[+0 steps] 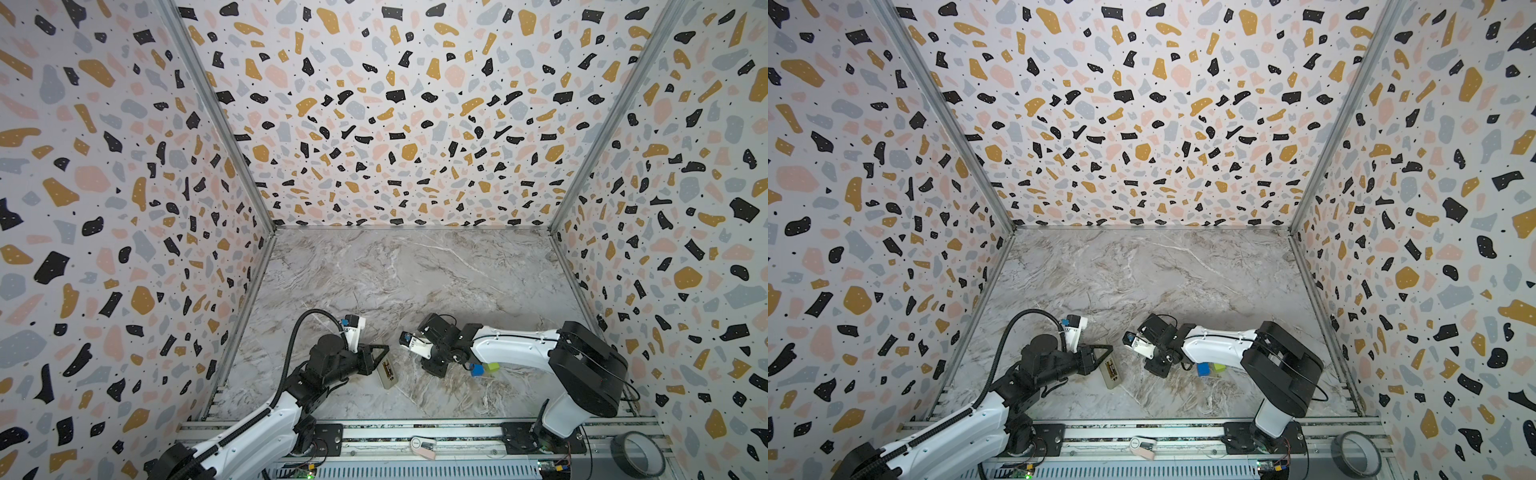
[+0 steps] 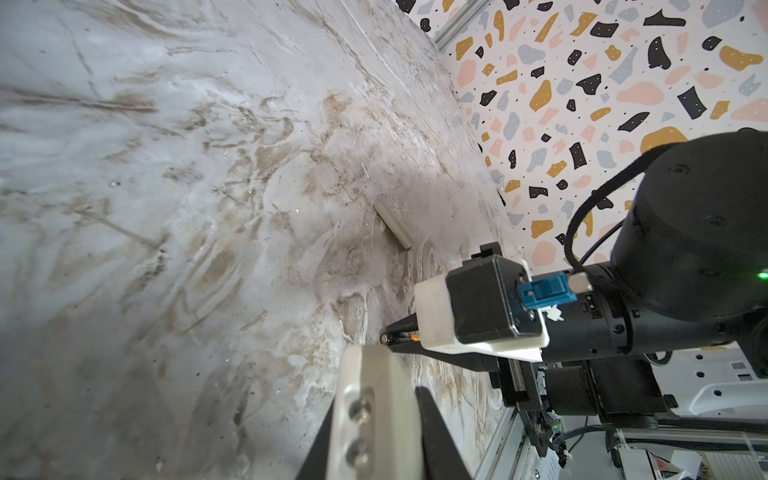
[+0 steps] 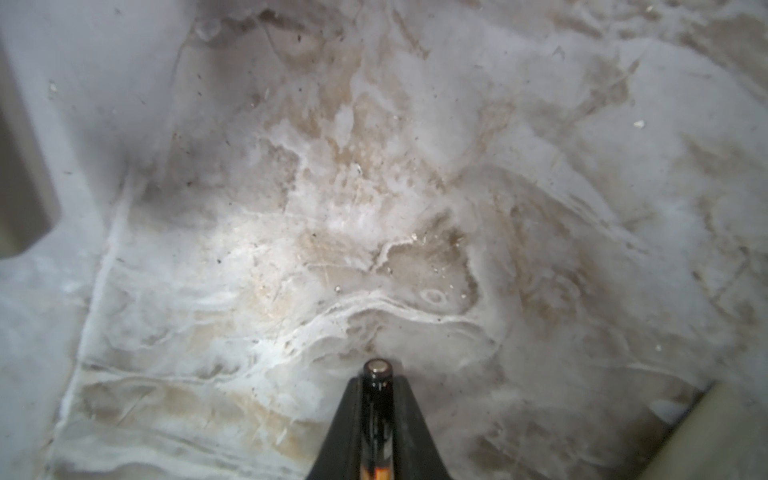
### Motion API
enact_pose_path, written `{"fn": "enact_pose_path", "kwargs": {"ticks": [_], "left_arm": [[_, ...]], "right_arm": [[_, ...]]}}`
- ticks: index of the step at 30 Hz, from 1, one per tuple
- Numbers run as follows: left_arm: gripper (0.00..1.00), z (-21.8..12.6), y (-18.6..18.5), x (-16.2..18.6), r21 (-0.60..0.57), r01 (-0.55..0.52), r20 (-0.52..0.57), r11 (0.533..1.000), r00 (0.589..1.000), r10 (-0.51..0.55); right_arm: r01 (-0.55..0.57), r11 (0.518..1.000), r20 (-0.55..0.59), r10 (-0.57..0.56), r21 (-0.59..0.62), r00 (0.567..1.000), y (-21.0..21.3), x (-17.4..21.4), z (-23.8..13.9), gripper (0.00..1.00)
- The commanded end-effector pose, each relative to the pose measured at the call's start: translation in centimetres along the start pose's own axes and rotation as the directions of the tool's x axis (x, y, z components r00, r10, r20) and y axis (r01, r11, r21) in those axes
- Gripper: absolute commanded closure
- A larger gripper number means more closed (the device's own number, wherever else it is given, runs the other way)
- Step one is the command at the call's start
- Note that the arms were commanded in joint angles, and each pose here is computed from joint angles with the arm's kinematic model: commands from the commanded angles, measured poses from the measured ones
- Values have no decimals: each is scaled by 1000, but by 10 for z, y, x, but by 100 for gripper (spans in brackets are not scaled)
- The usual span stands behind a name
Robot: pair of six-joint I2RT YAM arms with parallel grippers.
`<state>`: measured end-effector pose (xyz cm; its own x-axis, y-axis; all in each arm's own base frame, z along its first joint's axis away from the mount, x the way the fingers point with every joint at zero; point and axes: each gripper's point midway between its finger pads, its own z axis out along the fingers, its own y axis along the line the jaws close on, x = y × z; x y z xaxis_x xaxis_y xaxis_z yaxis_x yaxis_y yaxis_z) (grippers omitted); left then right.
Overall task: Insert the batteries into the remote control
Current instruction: 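Move the right gripper over the loose AA battery on the table, then lower the right gripper and grasp the AA battery upright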
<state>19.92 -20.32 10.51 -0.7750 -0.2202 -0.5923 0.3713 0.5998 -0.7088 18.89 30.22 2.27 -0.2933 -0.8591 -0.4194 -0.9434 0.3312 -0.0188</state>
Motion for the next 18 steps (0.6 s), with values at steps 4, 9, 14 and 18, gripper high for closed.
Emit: {"fn": "enact_pose_path", "kwargs": {"ticks": [4, 9, 14, 18], "left_arm": [[100, -3, -10, -14, 24, -35, 49, 999, 998, 33], [100, -4, -8, -14, 21, -35, 61, 999, 998, 33], [100, -3, -7, -13, 28, -22, 70, 999, 997, 20], [100, -3, -6, -13, 27, -17, 73, 1000, 997, 15]], "right_arm": [[-70, 997, -4, 70, 34, 998, -8, 0, 0, 88], [-109, 993, 43, 107, 42, 993, -11, -13, -1, 90], [-140, 989, 39, 138, 54, 990, -16, -21, 1, 91], [-147, 988, 54, 145, 45, 988, -16, -29, 2, 91]]}}
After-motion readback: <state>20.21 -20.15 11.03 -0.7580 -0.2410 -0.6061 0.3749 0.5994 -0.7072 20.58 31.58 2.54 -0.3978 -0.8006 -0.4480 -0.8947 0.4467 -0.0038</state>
